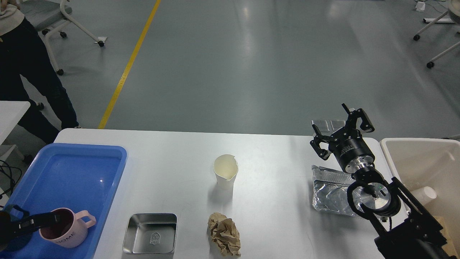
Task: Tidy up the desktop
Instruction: 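Carry the pink mug with the left gripper into the blue tray, then open the left gripper and withdraw from the mug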
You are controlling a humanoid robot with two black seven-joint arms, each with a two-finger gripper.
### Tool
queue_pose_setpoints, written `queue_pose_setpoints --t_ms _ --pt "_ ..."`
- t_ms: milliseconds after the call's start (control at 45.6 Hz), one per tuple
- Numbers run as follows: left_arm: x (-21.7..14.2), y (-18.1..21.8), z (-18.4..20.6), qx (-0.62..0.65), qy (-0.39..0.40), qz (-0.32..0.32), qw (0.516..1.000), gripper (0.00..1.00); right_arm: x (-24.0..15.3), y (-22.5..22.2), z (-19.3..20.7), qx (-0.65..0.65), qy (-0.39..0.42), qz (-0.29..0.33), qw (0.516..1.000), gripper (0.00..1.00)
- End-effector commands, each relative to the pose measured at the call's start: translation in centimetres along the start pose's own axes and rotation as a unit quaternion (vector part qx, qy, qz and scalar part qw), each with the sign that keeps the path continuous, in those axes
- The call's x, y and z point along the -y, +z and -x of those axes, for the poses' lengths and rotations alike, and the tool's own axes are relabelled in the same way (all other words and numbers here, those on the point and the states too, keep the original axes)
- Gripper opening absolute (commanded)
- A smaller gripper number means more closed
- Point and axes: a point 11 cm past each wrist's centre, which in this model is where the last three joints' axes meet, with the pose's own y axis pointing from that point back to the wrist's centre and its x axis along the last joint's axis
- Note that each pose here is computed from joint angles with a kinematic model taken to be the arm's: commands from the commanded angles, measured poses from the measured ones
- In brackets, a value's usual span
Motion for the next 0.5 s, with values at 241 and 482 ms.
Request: queue_pose_setpoints --t_ms 241,482 --pt "-3.8 1.6 -6.1 -0.003 0.085 0.021 0.996 0.93 0.1 0.1 0.2 0.002 0.001 0.000 1.000 1.00" --pt "-4.5 2.3 -7.0 -0.031 0.097 0.042 0.994 0.96 0.1 0.0 0.1 0.000 0.002 0.000 1.000 1.00"
